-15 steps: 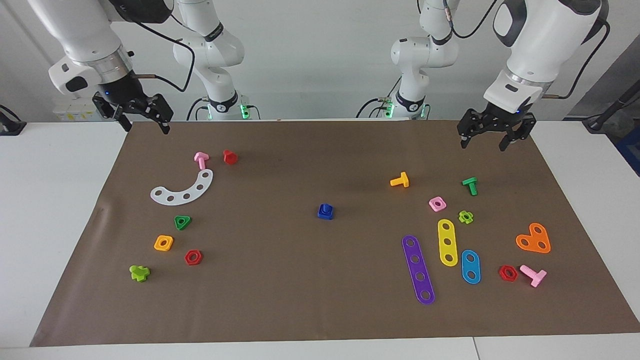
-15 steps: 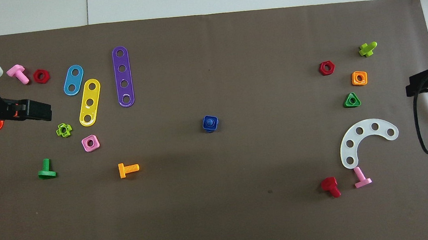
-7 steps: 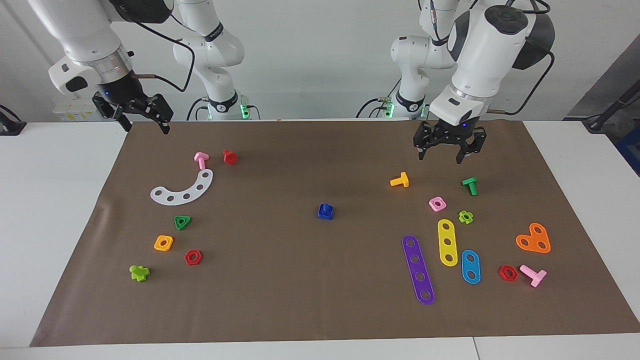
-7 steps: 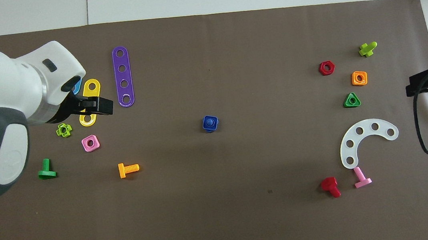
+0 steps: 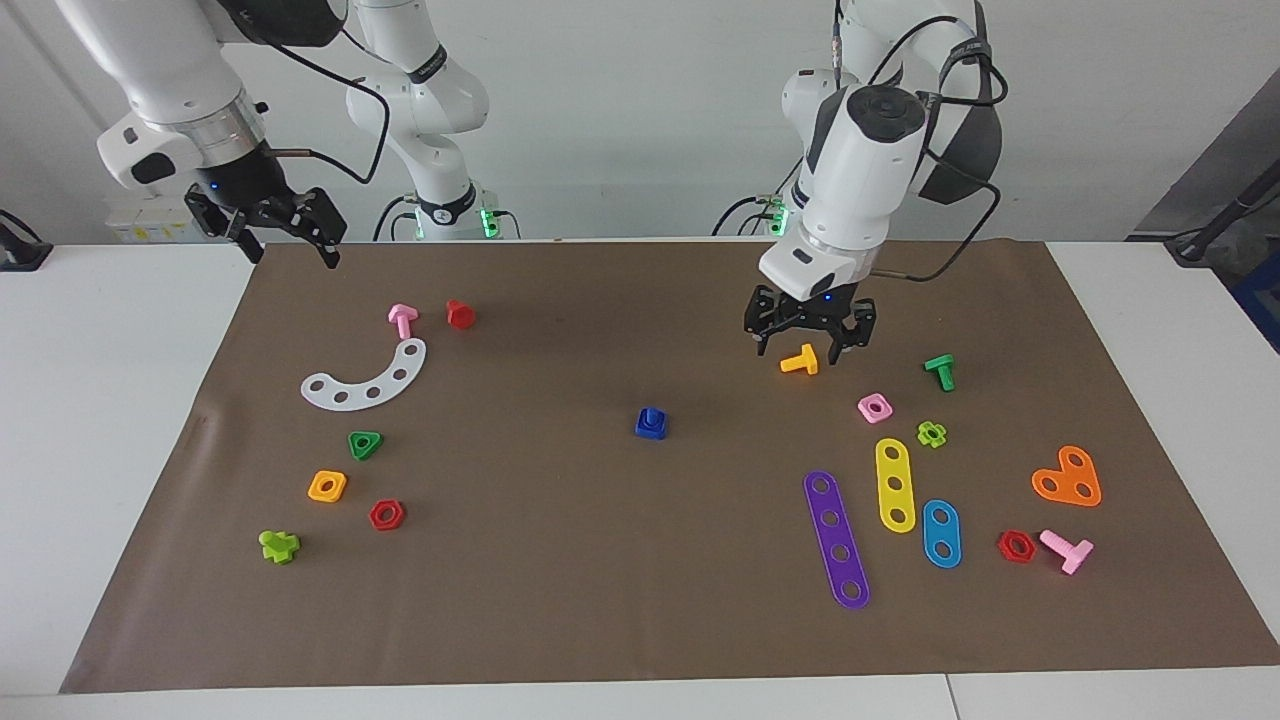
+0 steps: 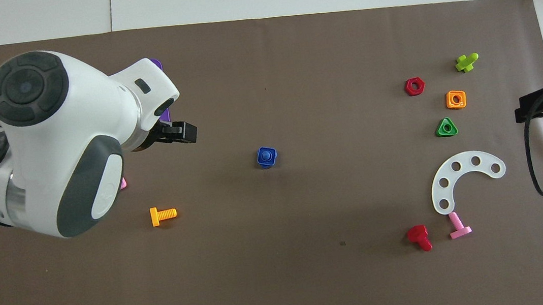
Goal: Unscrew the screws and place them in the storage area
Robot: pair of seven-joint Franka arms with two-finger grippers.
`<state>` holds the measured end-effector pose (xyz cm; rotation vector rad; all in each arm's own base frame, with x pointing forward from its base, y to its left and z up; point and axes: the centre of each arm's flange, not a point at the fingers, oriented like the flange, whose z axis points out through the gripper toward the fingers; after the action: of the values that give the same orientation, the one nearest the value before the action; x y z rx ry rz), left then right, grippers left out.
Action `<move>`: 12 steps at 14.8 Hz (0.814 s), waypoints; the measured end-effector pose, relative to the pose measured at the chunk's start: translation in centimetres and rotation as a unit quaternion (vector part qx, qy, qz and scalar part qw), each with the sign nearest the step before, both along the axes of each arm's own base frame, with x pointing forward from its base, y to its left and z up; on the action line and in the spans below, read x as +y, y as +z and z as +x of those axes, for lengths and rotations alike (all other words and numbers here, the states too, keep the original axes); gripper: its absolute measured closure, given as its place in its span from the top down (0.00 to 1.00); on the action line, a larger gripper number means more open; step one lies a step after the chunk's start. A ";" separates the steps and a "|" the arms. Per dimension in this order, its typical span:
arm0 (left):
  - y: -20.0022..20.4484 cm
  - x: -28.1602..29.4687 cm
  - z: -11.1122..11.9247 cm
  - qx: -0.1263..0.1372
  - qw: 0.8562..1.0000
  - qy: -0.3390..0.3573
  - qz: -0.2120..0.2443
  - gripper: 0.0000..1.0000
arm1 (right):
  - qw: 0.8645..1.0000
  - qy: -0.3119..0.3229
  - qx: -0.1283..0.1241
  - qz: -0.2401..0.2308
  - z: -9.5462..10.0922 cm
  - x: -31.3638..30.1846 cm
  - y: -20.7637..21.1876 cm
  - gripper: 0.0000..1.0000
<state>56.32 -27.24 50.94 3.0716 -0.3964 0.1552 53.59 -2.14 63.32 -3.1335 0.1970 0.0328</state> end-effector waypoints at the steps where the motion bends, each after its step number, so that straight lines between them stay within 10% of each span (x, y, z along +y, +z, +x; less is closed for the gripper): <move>1: -0.5 -0.9 -0.2 -0.002 1.000 -0.004 -0.002 1.00 | 1.000 0.000 0.000 0.000 0.0 0.0 0.0 1.00; 12: -7.9 -9.4 -2.4 0.005 1.000 0.009 -0.010 1.00 | 1.000 0.000 0.000 0.000 0.0 0.0 0.0 1.00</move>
<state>53.93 -36.65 43.00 3.0554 -0.3631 0.1430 53.59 -2.14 63.32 -3.1335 0.1970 0.0328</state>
